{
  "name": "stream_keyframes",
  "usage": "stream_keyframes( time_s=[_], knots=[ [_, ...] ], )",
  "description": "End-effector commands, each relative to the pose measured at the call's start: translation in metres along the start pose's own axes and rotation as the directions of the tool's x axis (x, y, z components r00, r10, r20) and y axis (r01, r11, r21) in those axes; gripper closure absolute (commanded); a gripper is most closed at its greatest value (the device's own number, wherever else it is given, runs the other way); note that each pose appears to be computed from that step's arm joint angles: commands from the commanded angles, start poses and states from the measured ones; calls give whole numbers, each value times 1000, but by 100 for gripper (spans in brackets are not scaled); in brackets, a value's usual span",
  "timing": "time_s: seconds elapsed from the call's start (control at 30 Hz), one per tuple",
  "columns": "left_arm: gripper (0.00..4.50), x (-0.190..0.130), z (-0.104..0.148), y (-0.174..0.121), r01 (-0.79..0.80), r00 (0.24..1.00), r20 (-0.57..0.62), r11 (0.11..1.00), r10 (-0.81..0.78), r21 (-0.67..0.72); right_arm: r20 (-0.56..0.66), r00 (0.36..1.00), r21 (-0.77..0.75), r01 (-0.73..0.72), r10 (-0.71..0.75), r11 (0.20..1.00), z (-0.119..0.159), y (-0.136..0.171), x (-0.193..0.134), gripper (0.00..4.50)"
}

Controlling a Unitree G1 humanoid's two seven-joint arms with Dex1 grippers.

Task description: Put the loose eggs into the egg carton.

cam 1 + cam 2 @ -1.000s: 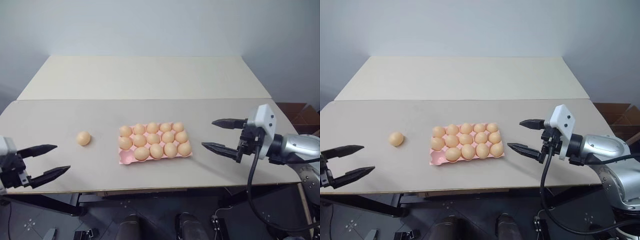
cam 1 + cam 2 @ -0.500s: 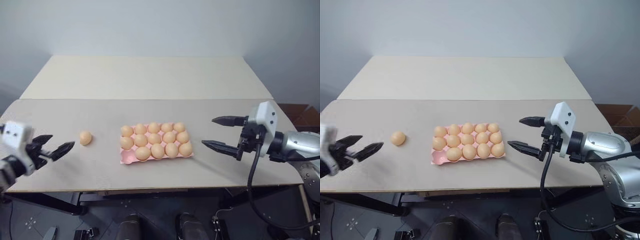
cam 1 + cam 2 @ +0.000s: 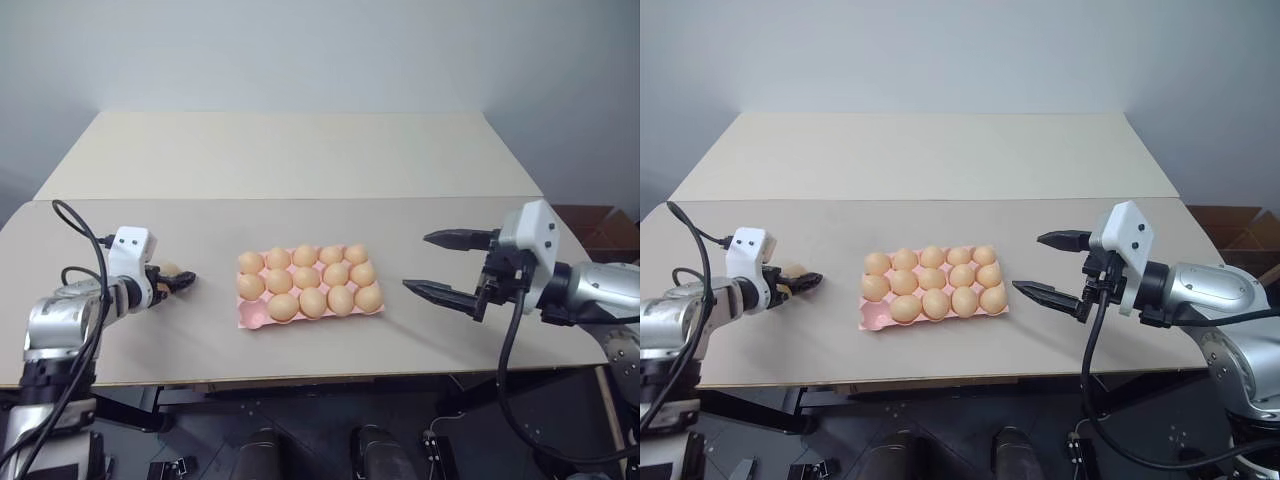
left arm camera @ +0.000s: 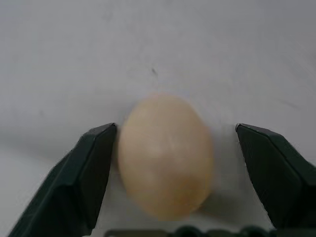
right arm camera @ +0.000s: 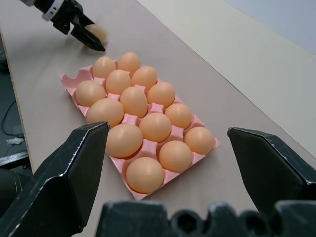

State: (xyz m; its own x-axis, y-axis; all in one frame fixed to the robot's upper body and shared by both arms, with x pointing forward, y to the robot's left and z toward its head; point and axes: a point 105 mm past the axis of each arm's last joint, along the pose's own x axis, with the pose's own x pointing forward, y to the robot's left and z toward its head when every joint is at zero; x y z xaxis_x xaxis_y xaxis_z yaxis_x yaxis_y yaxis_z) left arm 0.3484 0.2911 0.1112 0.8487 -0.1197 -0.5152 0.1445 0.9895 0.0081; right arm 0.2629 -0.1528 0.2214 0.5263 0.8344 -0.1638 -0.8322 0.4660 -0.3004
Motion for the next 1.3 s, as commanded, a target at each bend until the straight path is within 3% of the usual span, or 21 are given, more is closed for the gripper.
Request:
stream_keyframes(
  time_s=[0.03, 0.17, 0.27, 0.33, 0.43, 0.57, 0.67, 1.0, 1.27, 1.3],
  knots=[
    [159, 4, 4, -3, 22, 1000, 6, 1000, -22, 1, 28, 999, -37, 33, -32, 999, 12, 0, -7, 0],
    [271, -4, 16, -7, 73, 996, 41, 996, -75, 42, 35, 998, -32, 49, -48, 998, 15, 0, -10, 0],
    [271, -23, 26, -18, 168, 982, 60, 975, -178, 148, 36, 997, -30, 63, -61, 998, 15, 0, -11, 0],
    [271, -38, 33, -32, 254, 952, 85, 916, -293, 312, 36, 997, -29, 67, -66, 997, 16, 0, -11, 0],
    [271, -62, 41, -66, 448, 842, 50, 748, -537, 489, 34, 997, -29, 68, -67, 997, 14, 0, -10, 0],
    [271, -77, 42, -110, 638, 653, -60, 505, -755, 581, 39, 997, -29, 73, -72, 997, 15, 0, -8, 0],
    [271, -70, 37, -126, 683, 605, -157, 409, -780, 605, 44, 996, -28, 81, -80, 996, 15, 0, -8, 0],
    [271, -45, 14, -135, 730, 572, -298, 309, -764, 610, 47, 993, -31, 109, -107, 994, 15, 3, -10, 0],
    [17, -52, 35, -131, 695, 586, -214, 349, -781, 629, 55, 992, -29, 117, -115, 993, 18, 2, -10, 0],
    [2, -55, 40, -126, 683, 602, -194, 373, -774, 628, 55, 992, -29, 114, -112, 993, 18, 2, -9, 0]
  ],
)
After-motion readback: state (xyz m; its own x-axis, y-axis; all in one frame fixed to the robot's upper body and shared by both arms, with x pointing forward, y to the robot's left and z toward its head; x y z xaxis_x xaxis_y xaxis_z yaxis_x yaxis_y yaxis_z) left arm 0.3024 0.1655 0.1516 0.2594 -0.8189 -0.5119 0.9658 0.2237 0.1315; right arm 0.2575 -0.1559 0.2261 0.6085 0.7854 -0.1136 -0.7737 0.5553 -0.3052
